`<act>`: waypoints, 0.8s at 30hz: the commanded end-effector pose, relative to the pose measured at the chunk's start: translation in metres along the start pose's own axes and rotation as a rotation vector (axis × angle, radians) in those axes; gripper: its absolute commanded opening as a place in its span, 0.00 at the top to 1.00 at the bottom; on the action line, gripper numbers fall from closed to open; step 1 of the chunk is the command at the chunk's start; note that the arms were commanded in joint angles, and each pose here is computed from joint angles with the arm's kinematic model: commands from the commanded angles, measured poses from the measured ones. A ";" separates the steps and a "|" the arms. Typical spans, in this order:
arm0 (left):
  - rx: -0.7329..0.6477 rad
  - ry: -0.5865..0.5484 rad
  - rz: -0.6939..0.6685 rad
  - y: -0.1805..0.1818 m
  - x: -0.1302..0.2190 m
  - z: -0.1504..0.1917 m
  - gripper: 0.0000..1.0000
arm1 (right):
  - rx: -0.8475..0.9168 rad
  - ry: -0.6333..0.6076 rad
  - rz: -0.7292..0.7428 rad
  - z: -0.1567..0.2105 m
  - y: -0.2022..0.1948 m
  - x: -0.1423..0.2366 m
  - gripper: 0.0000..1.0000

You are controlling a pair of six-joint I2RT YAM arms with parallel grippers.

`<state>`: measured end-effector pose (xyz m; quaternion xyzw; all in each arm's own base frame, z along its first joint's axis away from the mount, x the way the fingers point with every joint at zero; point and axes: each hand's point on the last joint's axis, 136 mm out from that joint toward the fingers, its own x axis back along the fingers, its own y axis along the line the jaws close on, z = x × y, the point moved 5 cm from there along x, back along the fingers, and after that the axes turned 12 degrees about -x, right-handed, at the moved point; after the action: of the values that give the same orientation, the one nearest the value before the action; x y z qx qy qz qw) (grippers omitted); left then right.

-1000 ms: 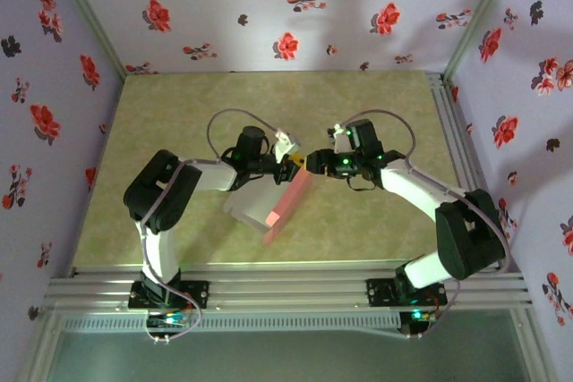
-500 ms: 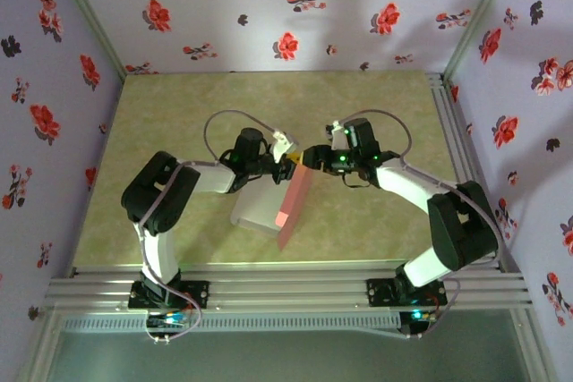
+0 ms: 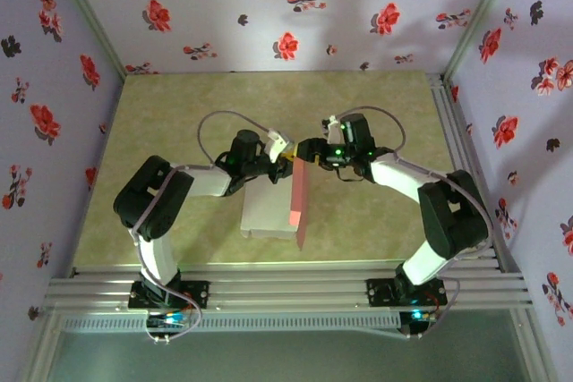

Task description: Fold the paper box

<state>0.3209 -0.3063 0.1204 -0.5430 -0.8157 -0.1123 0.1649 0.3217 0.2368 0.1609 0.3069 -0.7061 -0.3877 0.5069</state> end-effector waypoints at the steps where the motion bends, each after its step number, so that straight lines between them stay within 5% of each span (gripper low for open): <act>1: -0.056 -0.087 0.020 -0.012 0.007 -0.028 0.76 | -0.014 0.005 -0.023 0.000 0.009 -0.010 0.38; 24: -0.131 -0.069 -0.017 -0.009 0.009 -0.026 0.73 | -0.110 0.055 -0.040 -0.006 -0.003 -0.036 0.43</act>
<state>0.3126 -0.2956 0.1298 -0.5272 -0.8246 -0.1375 0.1520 0.3420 0.2561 0.1471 0.2964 -0.6798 -0.4309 0.5142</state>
